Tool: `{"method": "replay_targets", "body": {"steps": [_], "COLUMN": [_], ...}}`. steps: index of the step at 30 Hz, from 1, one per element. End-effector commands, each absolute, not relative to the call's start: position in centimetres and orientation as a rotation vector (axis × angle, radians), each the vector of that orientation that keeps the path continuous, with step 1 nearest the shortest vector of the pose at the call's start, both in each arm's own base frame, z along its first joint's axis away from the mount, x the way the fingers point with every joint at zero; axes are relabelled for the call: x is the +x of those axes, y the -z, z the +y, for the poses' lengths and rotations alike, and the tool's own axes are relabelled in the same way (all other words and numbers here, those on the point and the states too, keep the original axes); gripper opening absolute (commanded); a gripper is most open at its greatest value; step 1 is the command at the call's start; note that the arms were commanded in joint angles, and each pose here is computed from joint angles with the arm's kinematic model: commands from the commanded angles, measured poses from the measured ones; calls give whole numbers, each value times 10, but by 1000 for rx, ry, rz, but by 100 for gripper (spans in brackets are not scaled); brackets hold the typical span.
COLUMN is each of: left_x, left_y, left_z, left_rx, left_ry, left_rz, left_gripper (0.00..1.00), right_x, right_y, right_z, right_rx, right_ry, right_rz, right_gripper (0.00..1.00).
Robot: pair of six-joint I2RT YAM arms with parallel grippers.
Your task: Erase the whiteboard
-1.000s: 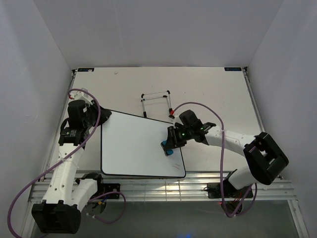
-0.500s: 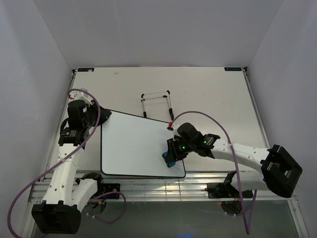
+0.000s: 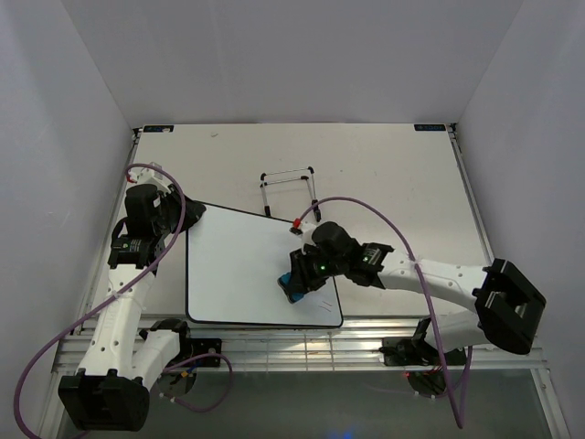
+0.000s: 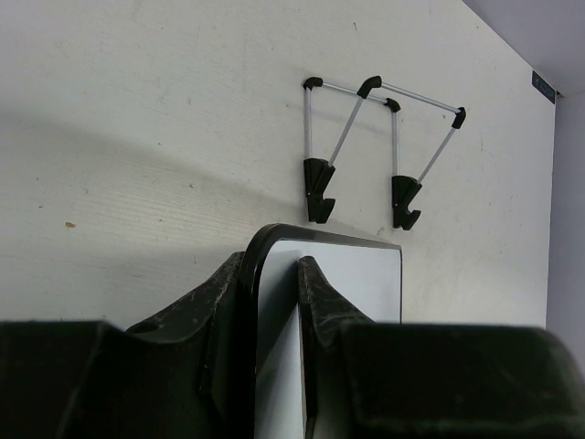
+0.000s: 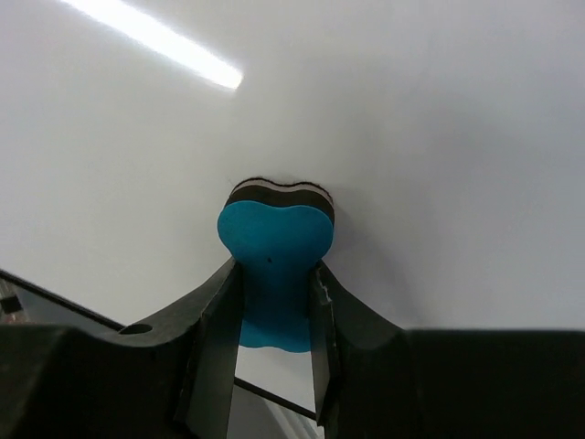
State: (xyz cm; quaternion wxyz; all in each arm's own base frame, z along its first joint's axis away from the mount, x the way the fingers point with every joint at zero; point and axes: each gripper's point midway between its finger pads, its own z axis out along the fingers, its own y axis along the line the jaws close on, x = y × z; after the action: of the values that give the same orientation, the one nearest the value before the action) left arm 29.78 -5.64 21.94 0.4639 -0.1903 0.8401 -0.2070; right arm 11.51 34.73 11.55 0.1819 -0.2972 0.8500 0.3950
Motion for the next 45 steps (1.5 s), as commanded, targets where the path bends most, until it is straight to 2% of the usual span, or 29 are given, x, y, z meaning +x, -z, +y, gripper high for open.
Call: {"method": "replay_targets", "body": {"steps": [1,3,7,12,16,20,27,31,37,41,45], "left_x": [296,295,295,297,298,297,296,294,293,293,293], "left_y": [-208,-207,-206,-206,-206,-206,-206,-207,-208,-210,-209], "left_z": [-35,-34,-34,-38,-39,-38,-36,-35,-35,-36,-37], "left_rx": [-458,-463,-468,-462,-461,-463,-465,-467,-462,-457,-457], "left_ry": [333,329,332,351,360,354,342,335,337,341,342], "left_rz": [2088,2088,2085,2090,2093,2087,2082,2081,2076,2071,2073], "left_gripper": [0,0,0,0,0,0,0,0,0,0,0], "right_x": [114,105,93,97,115,132,106,115,131,120,108], "right_y": [-38,-4,20,15,-26,-100,-168,-126,-39,-2,16], "right_z": [278,235,193,186,223,290,382,361,262,208,180], "right_rx": [-655,-531,-345,-244,-320,-399,-632,-594,-329,-145,-75], "right_ry": [-812,-689,-587,-595,-720,-952,-1179,-969,-557,-450,-415], "right_rz": [2652,2760,2810,2776,2666,2463,2294,2383,2560,2628,2649], "right_gripper": [8,8,8,8,8,8,8,8,8,8,8]}}
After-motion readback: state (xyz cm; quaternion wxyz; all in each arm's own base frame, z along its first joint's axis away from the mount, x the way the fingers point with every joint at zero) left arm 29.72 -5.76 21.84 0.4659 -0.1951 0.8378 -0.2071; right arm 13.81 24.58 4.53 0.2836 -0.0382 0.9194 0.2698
